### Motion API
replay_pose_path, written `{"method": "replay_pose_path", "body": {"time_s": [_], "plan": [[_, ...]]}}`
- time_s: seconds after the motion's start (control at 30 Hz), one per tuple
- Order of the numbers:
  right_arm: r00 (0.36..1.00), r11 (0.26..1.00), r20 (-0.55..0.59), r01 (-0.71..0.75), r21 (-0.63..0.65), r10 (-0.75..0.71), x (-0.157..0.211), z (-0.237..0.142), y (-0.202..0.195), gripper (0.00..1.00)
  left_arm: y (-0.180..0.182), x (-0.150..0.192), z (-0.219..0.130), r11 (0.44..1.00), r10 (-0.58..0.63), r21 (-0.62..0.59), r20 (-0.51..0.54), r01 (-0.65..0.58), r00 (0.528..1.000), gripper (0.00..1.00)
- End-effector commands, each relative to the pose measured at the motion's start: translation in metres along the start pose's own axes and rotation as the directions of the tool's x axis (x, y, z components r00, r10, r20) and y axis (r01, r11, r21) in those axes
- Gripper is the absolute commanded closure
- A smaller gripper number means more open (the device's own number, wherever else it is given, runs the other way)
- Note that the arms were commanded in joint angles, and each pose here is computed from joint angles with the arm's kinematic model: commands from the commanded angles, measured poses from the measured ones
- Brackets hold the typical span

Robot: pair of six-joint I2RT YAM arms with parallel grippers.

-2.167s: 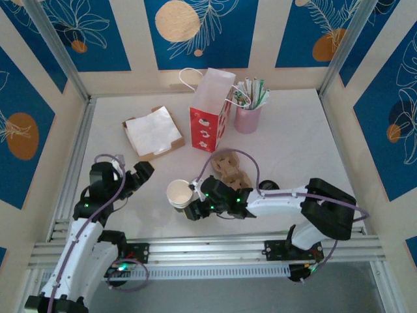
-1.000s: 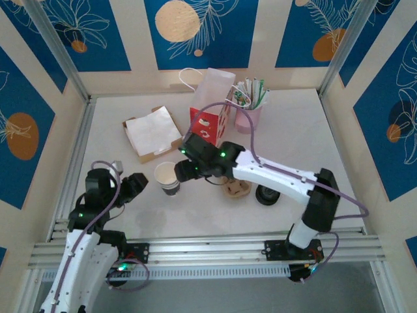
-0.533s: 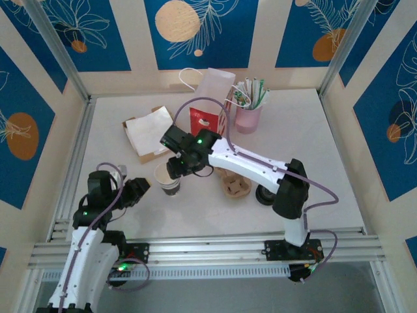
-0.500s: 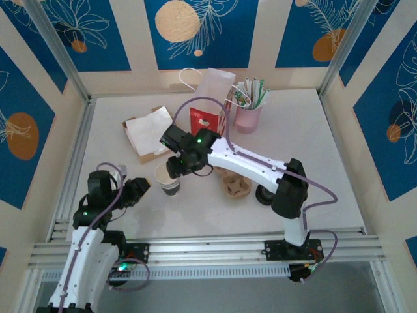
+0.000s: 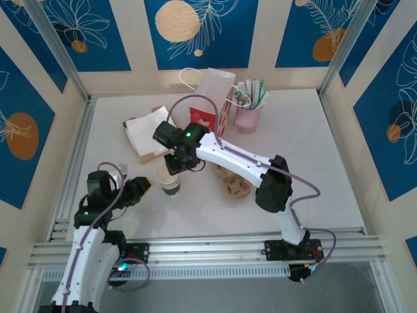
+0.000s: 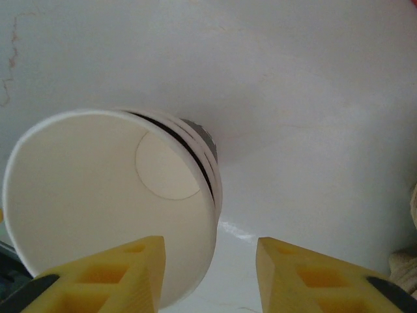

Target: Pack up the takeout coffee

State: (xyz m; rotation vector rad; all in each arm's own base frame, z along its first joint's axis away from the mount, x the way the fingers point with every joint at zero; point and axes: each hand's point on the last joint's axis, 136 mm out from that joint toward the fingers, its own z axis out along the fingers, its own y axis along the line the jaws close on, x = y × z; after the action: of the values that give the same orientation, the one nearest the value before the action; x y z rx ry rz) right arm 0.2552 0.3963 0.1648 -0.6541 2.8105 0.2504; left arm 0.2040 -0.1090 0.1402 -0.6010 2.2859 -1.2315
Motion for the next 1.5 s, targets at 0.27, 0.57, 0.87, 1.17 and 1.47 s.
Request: {"method": "replay_pose_path", "body": {"time_s": [0.27,0.57,0.87,1.17,1.47], "plan": [[0.999,1.000,-0.038,0.002,0.019,-0.002,-0.002,0.006,-0.003,0.66,-0.001,-0.002,0.005,0.999,0.008,0.036,-0.015,-0.007,1.000,0.64],[0.999,1.000,-0.053,-0.004,0.022,0.005,0.000,0.009,-0.005,0.71,0.000,-0.001,0.008,0.999,0.005,0.047,-0.024,-0.004,1.000,0.64],[0.998,1.000,-0.062,-0.009,0.014,0.010,0.000,0.012,-0.004,0.75,0.002,-0.001,0.010,0.999,0.001,0.048,-0.032,0.001,0.999,0.64],[0.997,1.000,-0.073,-0.008,0.004,0.009,-0.001,0.016,-0.001,0.82,0.005,-0.001,0.013,0.999,-0.004,0.047,-0.039,0.006,0.999,0.64],[0.998,1.000,-0.064,-0.008,0.001,0.008,-0.004,0.011,0.000,0.92,0.007,-0.001,0.016,0.999,-0.010,0.051,-0.045,0.012,0.999,0.64]]}}
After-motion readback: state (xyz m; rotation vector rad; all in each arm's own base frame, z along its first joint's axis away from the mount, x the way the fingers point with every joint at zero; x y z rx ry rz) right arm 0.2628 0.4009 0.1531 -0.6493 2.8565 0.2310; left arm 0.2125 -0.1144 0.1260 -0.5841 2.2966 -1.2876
